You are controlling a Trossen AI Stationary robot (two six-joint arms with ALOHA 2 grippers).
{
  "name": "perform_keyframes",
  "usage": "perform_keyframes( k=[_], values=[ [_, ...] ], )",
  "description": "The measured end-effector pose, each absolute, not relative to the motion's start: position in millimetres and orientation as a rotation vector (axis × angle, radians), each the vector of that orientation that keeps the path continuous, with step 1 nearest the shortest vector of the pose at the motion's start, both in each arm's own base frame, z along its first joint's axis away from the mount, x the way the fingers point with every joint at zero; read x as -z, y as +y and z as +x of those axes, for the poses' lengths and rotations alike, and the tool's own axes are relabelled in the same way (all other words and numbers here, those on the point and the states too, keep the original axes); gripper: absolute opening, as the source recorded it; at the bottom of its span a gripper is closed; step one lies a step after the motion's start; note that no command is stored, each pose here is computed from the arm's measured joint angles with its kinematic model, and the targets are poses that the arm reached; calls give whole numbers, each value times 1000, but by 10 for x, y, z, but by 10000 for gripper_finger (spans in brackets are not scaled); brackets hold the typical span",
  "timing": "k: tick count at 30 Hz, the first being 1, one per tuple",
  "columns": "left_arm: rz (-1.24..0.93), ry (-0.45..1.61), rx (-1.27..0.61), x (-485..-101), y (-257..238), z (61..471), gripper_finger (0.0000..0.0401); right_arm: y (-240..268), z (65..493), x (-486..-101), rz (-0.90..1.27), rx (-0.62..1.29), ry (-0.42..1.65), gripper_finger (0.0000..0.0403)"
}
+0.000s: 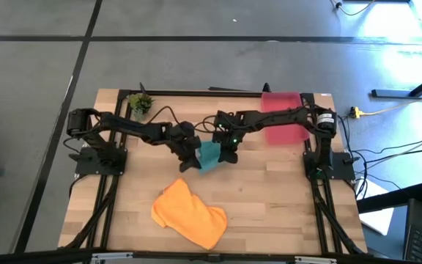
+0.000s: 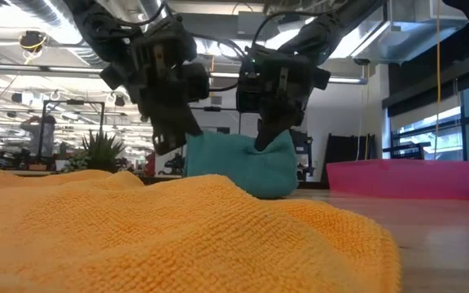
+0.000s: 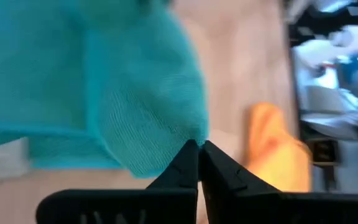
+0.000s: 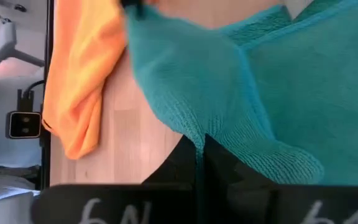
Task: Roll microfiber towels into tight, uniform cylinder then place into a basket
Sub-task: Roll the blue microfiber cloth on the table
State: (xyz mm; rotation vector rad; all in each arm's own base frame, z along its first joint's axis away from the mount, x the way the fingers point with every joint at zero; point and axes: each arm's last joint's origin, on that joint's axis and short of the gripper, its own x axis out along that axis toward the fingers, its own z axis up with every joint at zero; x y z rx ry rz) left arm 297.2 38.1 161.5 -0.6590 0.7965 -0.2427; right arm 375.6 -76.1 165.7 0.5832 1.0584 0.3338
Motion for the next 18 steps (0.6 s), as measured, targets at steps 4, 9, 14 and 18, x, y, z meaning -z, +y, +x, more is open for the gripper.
perform_keyframes(
  k=[4, 9, 14, 18],
  values=[
    [-660, 778, 270, -1627, 399, 2981, 0, -831, 3741, -1659, 616, -312, 1055, 9],
    [-679, 815, 258, -1489, 405, 3017, 0, -889, 3725, -1658, 659, -279, 1060, 9],
    [-716, 822, 239, -1382, 424, 3064, 0, -921, 3715, -1661, 705, -278, 1059, 9],
    [-719, 769, 262, -1425, 449, 3096, 0, -921, 3704, -1658, 726, -276, 1071, 9]
  ],
)
